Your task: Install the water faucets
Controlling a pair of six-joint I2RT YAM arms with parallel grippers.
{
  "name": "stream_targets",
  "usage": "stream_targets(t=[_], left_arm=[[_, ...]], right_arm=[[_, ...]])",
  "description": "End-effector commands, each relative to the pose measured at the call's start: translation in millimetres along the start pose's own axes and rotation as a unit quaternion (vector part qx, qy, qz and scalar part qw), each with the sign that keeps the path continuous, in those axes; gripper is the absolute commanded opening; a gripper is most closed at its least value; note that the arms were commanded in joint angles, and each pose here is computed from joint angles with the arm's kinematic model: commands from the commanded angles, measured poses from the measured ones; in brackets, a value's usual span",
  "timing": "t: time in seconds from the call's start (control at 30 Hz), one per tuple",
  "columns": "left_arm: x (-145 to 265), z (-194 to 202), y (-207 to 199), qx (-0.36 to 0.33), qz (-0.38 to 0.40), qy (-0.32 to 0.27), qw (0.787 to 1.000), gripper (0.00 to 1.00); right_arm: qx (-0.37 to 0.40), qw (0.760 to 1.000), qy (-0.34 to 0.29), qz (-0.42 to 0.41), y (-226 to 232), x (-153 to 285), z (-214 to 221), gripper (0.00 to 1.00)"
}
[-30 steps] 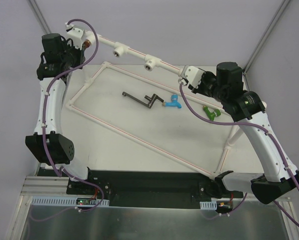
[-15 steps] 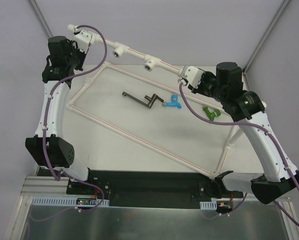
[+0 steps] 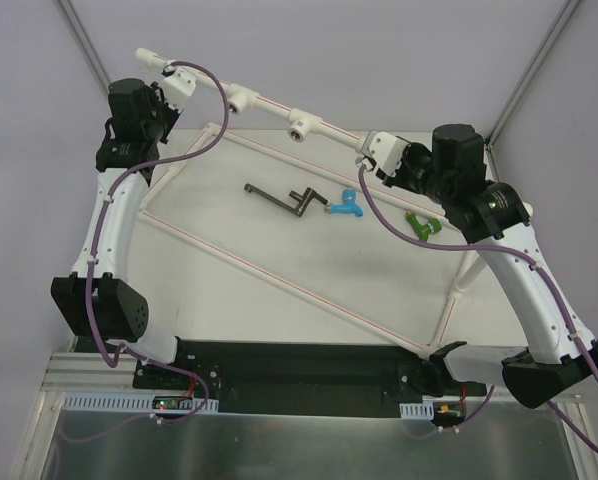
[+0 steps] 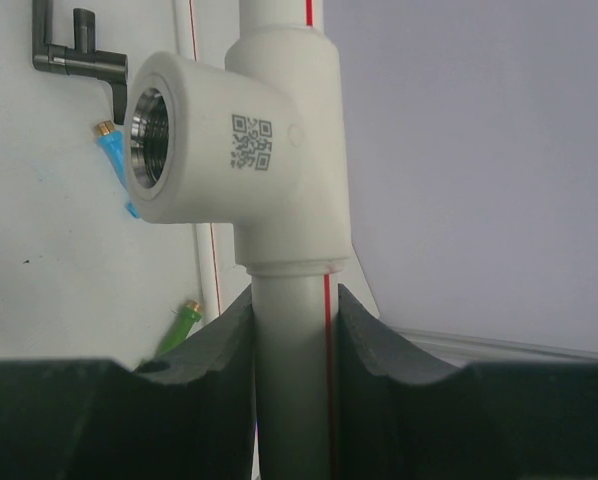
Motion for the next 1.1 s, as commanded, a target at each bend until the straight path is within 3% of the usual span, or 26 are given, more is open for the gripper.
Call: stream_targets(t=[0.0,0.37,0.83,1.03,1.07], left_arm=[[-39.2,9.5,-34.8,-0.048,0.045,0.002,0.998,0.0],[-46.3,19.8,-35.7,-0.104,0.034,0.025,0.994,0.0],[-58.3,30.4,-48.0,-0.243,0.011,0.074,0.967,0.01],[-55.3,27.1,-44.3,-0.235,-0.008,0.067,0.97,0.16],[-54.7,24.8,-45.5,-0.226,-0.007,0.059,0.972,0.25]], right_arm=[[-0.018,0.996,0.014,-0.081,34.4,12.8,8.4,0.02],[-0.016,0.996,0.016,-0.081,34.3,12.6,9.0,0.02],[-0.014,0.996,0.013,-0.084,34.6,12.2,8.2,0.02],[-0.014,0.996,0.013,-0.085,35.1,11.9,8.4,0.02],[-0.014,0.996,0.014,-0.085,35.2,11.4,8.6,0.02]])
Point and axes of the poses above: each gripper's point midway between its finger pads, its own x axis back along the fingers, its own y axis along the line the jaws close on, z = x × y, the point moved 6 cm from there along x, back along the fingers, and after that the axes turned 14 degrees about -x, right-handed, at the moved point
